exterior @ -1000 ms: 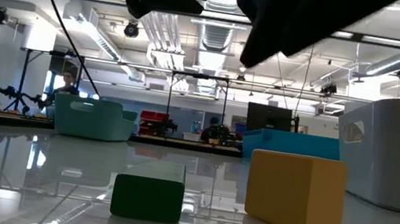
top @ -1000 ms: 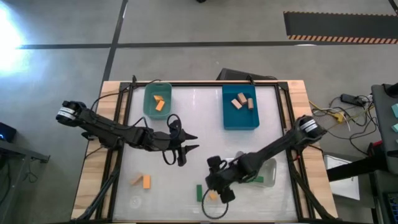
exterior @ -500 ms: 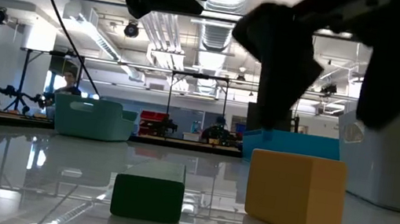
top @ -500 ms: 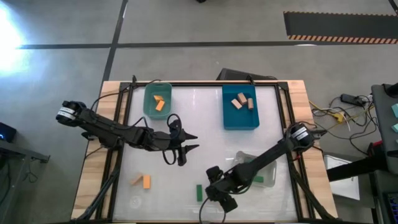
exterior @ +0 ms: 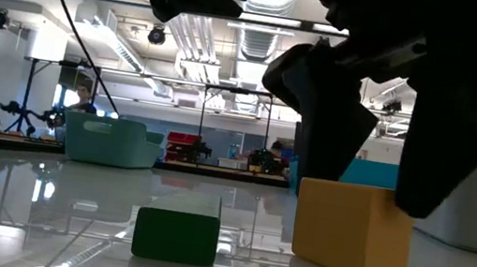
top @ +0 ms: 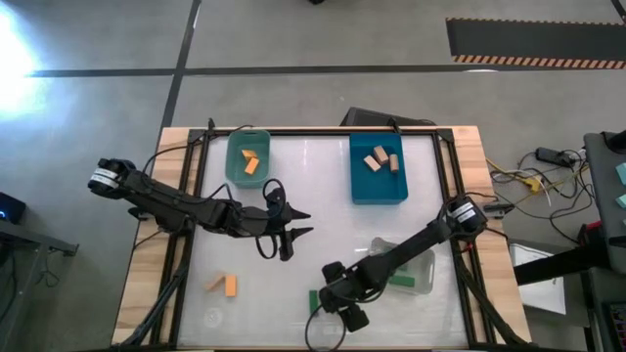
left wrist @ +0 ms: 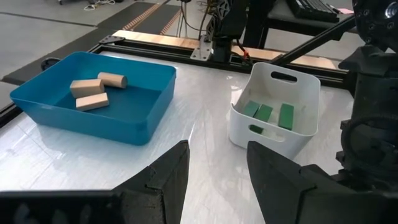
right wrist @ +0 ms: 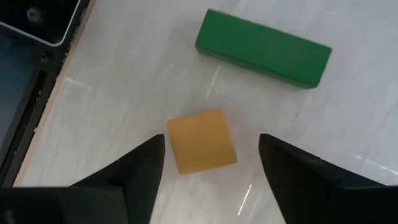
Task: Sort & place blocks by color
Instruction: Put the yellow wooden block into the light blue bin
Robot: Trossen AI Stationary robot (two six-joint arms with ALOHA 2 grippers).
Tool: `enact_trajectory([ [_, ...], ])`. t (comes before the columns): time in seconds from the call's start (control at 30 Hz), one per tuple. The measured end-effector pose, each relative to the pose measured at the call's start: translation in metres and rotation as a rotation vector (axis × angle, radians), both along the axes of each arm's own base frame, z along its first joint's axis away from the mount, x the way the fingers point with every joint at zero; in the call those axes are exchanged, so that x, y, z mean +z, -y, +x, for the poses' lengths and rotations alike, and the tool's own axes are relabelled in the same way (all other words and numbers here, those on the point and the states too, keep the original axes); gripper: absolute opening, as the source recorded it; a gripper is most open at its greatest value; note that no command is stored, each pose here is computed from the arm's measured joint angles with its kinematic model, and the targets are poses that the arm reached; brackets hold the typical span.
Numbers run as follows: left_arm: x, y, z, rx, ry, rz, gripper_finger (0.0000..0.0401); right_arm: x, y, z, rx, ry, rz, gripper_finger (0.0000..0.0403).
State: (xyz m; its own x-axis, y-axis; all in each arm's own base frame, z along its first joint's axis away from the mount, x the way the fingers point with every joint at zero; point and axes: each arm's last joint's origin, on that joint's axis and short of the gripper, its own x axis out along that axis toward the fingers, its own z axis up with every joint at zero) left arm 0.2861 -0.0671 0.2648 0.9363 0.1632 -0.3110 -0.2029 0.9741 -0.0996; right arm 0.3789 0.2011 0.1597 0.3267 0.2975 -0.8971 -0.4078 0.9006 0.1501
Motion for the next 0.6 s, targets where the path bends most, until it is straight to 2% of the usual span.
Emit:
enact_trajectory([
  [0.37, 0.0, 0.0, 0.0, 0.0, 0.0, 0.0, 0.0147, -0.007, 0.005, 0.003, 0.001, -0.051, 0.061, 0.0126],
  [0.5, 0.0, 0.0, 0.0, 0.0, 0.0, 0.0, 0.0147, -0.003, 0.008, 0.002, 0.01, -0.034, 0.043, 0.0121],
  [0.6, 0.0, 0.0, 0.0, 0.0, 0.001, 0.0, 0.0147, 0.009, 0.011, -0.001, 0.021, 0.002, -0.016, 0.0121],
])
